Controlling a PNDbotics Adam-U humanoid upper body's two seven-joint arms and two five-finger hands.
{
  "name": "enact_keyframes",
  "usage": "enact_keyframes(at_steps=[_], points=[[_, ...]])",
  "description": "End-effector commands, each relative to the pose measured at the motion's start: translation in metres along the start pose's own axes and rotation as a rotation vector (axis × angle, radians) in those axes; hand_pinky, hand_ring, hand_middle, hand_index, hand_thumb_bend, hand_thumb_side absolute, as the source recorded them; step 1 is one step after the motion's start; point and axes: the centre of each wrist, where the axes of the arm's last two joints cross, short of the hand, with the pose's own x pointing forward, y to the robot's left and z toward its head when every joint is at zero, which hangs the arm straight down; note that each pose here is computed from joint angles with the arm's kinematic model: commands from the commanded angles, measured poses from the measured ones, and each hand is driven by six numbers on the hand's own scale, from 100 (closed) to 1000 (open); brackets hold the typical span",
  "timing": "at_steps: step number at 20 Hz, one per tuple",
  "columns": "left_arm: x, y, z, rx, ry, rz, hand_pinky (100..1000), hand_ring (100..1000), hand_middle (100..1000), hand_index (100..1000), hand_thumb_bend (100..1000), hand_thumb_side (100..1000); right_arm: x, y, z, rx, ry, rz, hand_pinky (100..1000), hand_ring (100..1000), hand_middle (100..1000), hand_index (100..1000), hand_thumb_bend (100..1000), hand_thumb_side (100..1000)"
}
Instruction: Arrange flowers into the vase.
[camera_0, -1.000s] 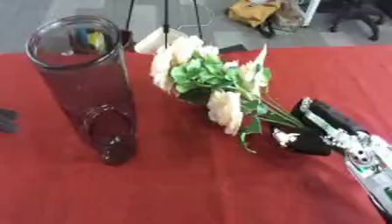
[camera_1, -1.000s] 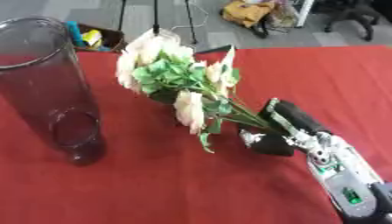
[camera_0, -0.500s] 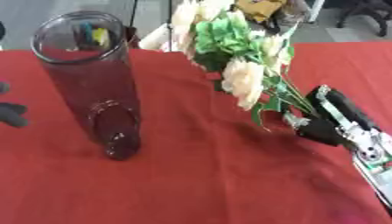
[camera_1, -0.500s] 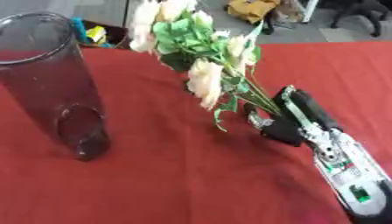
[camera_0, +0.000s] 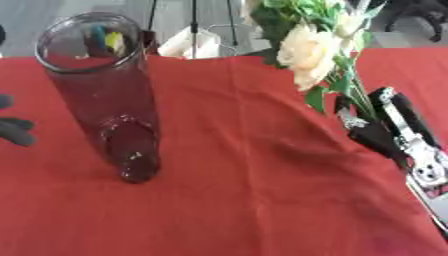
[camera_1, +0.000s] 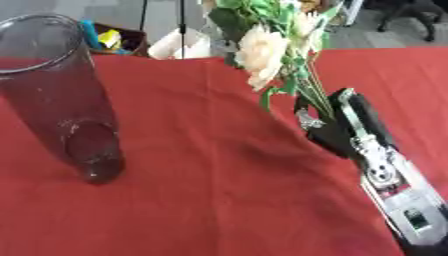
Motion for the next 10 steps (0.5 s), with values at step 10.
enact_keyframes(at_steps=[10], points=[[0.005,0.0,-0.003,-0.014,-0.021,0.0,621,473,649,786,127,1000,0.056,-0.042,-0.005,-0.097,-0.163,-0.201,100,138,100,100,100,696]])
